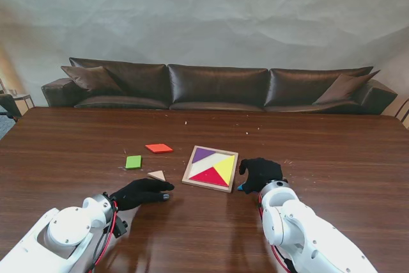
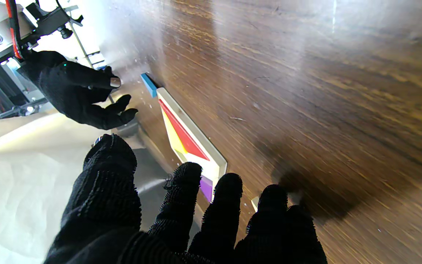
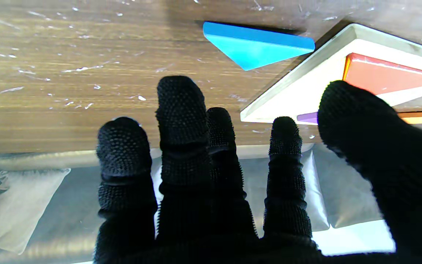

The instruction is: Assemble the tangram pieces into a square

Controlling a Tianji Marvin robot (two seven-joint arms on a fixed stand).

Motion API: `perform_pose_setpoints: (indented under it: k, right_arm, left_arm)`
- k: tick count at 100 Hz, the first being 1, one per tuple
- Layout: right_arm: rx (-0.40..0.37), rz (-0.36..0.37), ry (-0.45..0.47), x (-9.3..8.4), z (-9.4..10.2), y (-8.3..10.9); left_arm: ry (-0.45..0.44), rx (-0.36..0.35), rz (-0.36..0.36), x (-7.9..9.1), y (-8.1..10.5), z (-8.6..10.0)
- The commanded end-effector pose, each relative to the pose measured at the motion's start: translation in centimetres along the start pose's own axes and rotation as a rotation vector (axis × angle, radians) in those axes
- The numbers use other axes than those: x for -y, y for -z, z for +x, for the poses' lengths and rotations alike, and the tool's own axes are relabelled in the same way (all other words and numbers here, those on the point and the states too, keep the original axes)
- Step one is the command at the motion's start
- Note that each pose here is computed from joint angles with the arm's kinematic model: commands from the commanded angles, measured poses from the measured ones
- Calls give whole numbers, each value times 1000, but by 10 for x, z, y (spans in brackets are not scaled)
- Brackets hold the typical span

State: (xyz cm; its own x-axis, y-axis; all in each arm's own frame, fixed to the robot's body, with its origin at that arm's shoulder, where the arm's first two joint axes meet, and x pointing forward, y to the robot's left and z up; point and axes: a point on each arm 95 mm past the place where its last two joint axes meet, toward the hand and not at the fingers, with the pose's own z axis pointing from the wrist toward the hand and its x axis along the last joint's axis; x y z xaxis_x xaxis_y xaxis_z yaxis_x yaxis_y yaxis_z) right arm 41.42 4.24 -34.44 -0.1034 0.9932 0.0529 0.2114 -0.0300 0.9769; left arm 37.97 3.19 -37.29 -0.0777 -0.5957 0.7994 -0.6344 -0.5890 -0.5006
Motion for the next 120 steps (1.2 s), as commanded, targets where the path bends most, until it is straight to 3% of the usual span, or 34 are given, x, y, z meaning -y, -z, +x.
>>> perform_pose_setpoints:
  k: [1, 47, 120]
  right_arm:
    - [6, 31, 2, 10, 2, 0]
    - [84, 17, 11, 27, -3, -13]
    - [74, 7, 28, 36, -3, -18]
  left_arm:
    - [14, 16, -35, -10, 1, -5]
    - [17, 17, -37, -11, 2, -5]
    - [24, 23, -39, -13, 4, -4]
